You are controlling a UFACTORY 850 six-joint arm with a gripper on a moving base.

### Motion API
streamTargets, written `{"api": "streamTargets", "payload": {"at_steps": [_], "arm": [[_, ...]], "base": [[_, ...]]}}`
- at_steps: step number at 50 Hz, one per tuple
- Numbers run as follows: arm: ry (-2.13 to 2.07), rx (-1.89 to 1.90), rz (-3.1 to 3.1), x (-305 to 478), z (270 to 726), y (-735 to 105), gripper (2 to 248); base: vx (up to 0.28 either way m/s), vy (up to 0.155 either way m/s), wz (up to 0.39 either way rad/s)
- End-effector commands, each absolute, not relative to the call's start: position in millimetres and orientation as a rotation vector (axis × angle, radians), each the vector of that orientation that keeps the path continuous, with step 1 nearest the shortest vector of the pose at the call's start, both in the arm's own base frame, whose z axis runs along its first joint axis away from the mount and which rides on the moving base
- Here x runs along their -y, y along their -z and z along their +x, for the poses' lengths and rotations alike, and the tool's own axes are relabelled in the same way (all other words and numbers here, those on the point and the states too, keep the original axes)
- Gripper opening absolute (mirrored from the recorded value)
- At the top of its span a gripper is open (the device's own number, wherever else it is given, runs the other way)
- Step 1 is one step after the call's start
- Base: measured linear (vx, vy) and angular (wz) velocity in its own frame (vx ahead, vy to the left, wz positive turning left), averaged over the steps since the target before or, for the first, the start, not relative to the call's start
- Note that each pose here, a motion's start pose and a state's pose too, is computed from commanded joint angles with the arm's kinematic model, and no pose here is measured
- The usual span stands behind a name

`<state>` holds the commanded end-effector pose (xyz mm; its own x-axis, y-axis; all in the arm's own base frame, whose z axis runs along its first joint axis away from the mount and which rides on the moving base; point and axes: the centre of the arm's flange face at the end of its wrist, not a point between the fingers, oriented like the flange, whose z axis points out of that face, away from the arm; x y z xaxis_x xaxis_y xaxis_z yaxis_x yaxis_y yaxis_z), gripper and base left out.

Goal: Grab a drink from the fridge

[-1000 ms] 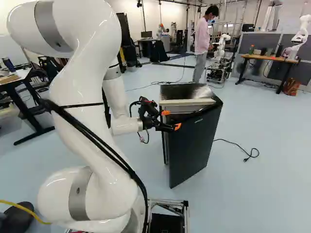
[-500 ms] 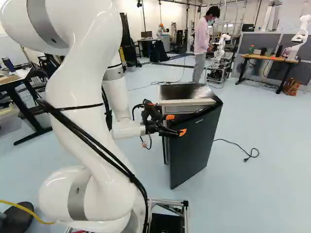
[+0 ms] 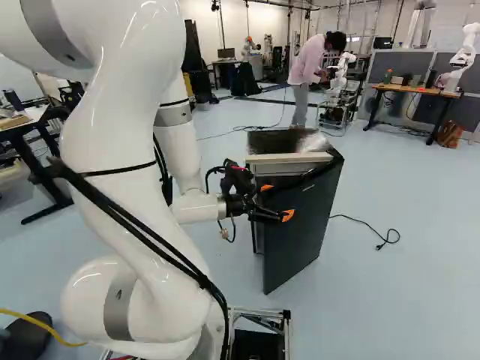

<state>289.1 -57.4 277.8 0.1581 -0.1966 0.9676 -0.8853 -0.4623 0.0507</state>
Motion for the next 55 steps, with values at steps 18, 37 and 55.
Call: {"api": "streamTargets", "payload": {"at_steps": [18, 37, 55], "arm": [[-1.300, 1.034, 1.778, 66, 257, -279, 247], [-1.244, 1.078, 1.733, 83, 236, -280, 247], [-1.185, 1.141, 1.668, 104, 223, -280, 247]], "base": [[0.000, 0.000, 0.000], [0.000, 0.000, 0.000], [0.000, 0.000, 0.000]]}}
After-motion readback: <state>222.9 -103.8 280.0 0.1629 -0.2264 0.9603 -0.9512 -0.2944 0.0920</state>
